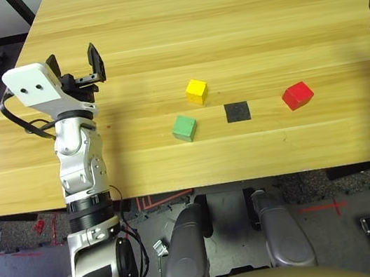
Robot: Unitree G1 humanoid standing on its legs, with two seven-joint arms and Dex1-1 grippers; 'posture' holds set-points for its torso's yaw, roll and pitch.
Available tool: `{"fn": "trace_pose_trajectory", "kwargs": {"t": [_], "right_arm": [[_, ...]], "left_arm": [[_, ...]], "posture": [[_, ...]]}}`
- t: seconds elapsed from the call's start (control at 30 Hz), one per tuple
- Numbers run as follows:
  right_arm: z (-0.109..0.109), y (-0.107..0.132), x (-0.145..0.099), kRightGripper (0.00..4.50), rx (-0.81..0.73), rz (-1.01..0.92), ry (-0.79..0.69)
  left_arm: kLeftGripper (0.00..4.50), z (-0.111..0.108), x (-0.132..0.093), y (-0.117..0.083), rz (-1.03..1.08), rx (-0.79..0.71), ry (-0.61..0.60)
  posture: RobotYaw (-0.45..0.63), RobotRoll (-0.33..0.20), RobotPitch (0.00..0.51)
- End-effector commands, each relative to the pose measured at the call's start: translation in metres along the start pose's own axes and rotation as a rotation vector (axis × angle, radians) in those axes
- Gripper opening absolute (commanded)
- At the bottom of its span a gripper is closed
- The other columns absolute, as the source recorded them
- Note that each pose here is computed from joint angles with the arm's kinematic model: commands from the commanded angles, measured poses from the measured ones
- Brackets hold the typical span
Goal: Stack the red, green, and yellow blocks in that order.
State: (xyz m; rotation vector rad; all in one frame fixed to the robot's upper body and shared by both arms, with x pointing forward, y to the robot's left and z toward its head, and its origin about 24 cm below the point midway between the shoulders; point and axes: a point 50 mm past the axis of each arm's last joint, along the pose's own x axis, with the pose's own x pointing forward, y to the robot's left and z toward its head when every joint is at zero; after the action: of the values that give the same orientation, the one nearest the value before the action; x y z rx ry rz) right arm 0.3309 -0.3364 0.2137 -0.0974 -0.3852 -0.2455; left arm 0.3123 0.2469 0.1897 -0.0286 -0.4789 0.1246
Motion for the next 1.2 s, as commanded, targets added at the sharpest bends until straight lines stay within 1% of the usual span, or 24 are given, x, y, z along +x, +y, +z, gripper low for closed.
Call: {"fn": "trace_pose_trajectory", "kwargs": {"t": [0.03, 0.1, 0.17, 0.23, 0.37, 0.47, 0.57, 0.63, 0.8, 0.93, 1.07, 1.2], "right_arm": [[-0.003, -0.001, -0.001, 4.50, 0.002, 0.002, -0.003], [-0.007, -0.002, -0.003, 4.50, 0.001, -0.005, 0.008], [-0.008, 0.002, -0.003, 4.50, 0.007, 0.003, 0.012], [-0.006, 0.008, -0.002, 4.50, 0.011, 0.028, 0.007], [0.000, 0.019, -0.001, 4.50, 0.008, 0.113, 0.003], [0.005, 0.023, -0.003, 4.50, 0.023, 0.174, 0.019], [0.009, 0.034, -0.011, 4.50, 0.051, 0.245, 0.053], [0.014, 0.041, -0.018, 4.50, 0.078, 0.312, 0.080], [0.023, 0.056, -0.035, 4.50, 0.119, 0.444, 0.162], [0.028, 0.068, -0.048, 4.50, 0.157, 0.588, 0.269], [0.035, 0.077, -0.058, 4.50, 0.141, 0.704, 0.373], [0.039, 0.081, -0.065, 4.50, 0.089, 0.771, 0.436]], "left_arm": [[4.48, -0.002, -0.005, 0.002, 0.008, 0.010, 0.008], [4.48, -0.006, -0.008, 0.001, 0.012, 0.009, 0.016], [4.48, -0.004, -0.009, 0.002, 0.017, 0.006, 0.015], [4.48, -0.001, -0.009, 0.001, 0.004, -0.003, 0.012], [4.48, -0.002, -0.007, -0.003, -0.103, -0.027, 0.007], [4.48, 0.002, -0.005, 0.002, -0.129, -0.029, -0.012], [4.48, 0.005, -0.007, 0.003, -0.195, -0.045, -0.011], [4.48, 0.009, -0.009, -0.002, -0.282, -0.058, -0.007], [4.48, 0.008, -0.014, -0.008, -0.518, -0.098, 0.044], [4.48, 0.007, -0.015, -0.014, -0.752, -0.121, 0.114], [4.48, 0.003, -0.013, -0.014, -0.966, -0.138, 0.189], [4.48, 0.002, -0.006, -0.021, -1.188, -0.128, 0.228]], "posture": [[0.22, 0.019, 0.242], [0.22, 0.021, 0.254], [0.21, 0.016, 0.265], [0.21, 0.011, 0.269], [0.21, 0.004, 0.264], [0.21, 0.002, 0.256], [0.20, 0.002, 0.266], [0.19, 0.000, 0.267], [0.19, -0.006, 0.266], [0.17, -0.014, 0.273], [0.16, -0.024, 0.280], [0.15, -0.034, 0.284]]}}
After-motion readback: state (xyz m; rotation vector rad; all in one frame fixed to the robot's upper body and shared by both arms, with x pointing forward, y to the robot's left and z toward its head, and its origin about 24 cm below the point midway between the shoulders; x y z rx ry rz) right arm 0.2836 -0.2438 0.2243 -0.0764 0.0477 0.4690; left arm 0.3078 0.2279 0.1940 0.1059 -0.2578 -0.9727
